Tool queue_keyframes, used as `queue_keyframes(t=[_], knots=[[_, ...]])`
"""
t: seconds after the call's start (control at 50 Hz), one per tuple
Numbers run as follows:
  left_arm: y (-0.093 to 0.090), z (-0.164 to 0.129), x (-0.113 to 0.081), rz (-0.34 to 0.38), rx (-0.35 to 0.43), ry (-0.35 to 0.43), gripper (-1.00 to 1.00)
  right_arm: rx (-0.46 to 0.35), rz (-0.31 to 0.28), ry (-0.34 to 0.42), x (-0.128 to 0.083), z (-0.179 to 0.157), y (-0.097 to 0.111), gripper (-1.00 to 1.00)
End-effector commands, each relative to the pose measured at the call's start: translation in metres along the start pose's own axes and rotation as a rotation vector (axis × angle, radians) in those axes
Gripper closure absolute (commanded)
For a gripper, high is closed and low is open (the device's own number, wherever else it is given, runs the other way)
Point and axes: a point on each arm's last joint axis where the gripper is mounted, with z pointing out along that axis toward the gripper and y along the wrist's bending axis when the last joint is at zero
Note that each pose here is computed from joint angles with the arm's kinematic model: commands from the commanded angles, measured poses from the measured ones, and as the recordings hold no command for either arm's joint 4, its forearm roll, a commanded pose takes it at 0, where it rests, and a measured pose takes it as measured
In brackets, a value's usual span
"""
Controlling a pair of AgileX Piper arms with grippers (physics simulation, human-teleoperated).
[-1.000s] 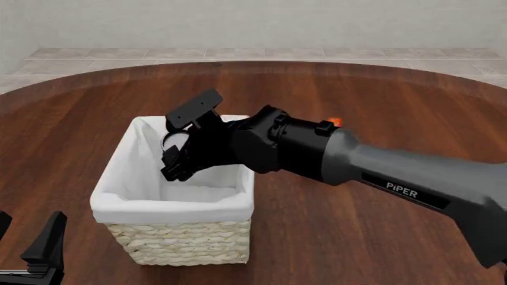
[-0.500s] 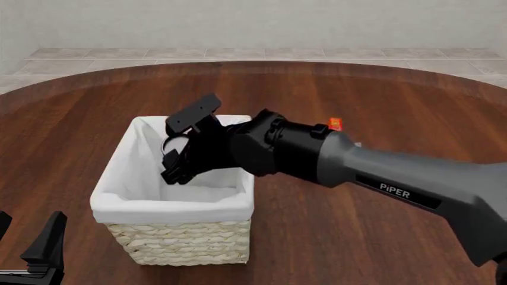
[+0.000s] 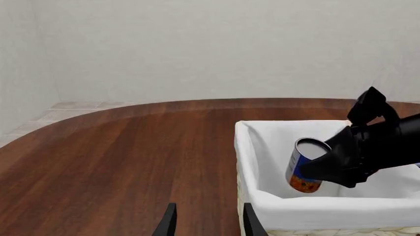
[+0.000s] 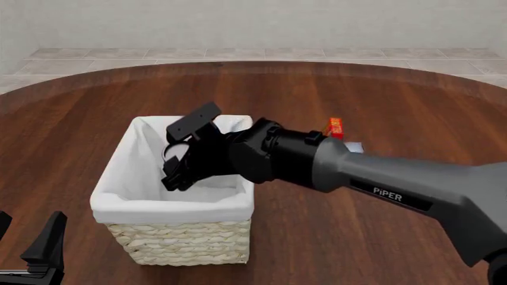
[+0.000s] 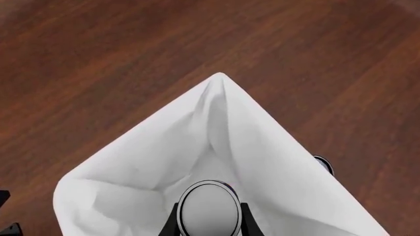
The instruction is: Pick up the alphabet soup and put it in the basket.
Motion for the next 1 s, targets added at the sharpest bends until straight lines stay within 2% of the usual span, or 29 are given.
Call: queue_keyframes(t=[0.02, 1.0], knots=[[0.0, 0.0, 0.0, 0.0, 0.0, 0.0, -1.0, -0.003, 0.025, -0.014, -0.0012, -0.0016, 0.0014, 1.0], [0.0, 0.0, 0.0, 0.0, 0.0, 0.0, -1.0, -0.004, 0.035, 0.001, 0.0081, 0.0074, 0.0022, 1.0]])
